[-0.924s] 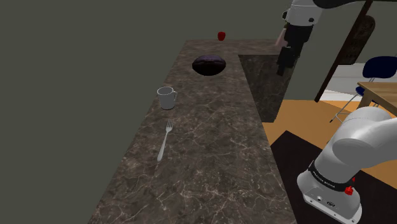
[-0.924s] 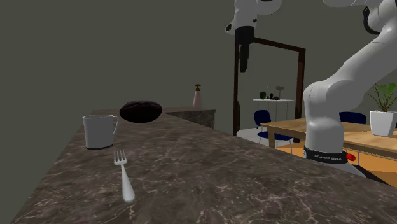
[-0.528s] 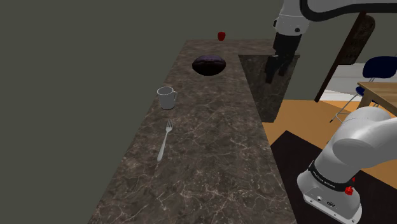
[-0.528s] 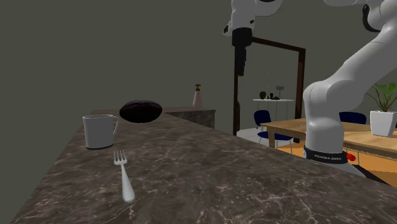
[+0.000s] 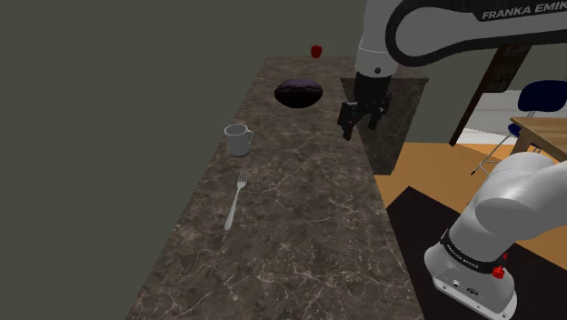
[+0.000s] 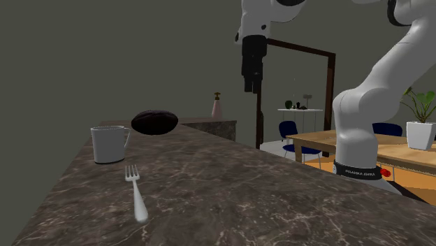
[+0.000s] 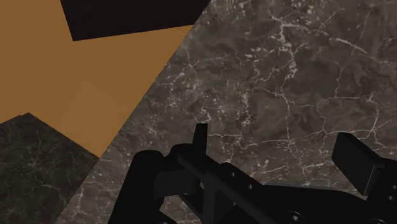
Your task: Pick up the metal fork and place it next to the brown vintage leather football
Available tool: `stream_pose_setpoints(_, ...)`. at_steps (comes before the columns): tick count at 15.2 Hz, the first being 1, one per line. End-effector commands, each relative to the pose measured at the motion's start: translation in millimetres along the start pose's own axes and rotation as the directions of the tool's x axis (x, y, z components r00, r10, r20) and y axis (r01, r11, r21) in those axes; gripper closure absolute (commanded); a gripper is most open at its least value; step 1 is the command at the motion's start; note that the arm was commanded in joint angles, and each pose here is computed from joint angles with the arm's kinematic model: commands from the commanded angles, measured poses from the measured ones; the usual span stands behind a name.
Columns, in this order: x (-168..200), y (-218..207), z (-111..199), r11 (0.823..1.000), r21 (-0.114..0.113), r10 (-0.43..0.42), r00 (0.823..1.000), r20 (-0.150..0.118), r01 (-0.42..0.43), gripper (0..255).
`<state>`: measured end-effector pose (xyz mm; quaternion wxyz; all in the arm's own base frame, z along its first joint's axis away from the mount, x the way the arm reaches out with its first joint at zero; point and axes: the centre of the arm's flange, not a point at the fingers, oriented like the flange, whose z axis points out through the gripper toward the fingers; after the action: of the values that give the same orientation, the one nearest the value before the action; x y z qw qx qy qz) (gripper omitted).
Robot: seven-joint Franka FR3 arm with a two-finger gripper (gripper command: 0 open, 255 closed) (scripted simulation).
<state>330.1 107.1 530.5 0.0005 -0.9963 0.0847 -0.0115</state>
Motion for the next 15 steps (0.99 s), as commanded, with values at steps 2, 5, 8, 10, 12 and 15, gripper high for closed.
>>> stream_pose_setpoints(2,9.4,-35.2,19.5,0.998,0.000,0.067,0.998,-0.006,-0.067,0)
stream_pose_setpoints(5,21.0,-69.2,36.3,0.992,0.000,0.130,0.991,-0.011,-0.130,0)
stream_pose_setpoints(8,34.8,-102.3,53.1,0.981,-0.001,0.192,0.981,-0.015,-0.192,0)
stream_pose_setpoints(10,45.2,-123.9,64.3,0.972,-0.001,0.234,0.972,-0.019,-0.234,0)
stream_pose_setpoints(12,56.5,-145.0,75.4,0.962,-0.001,0.274,0.961,-0.022,-0.274,0)
stream_pose_setpoints(15,75.2,-175.7,92.1,0.942,-0.001,0.335,0.942,-0.027,-0.335,0)
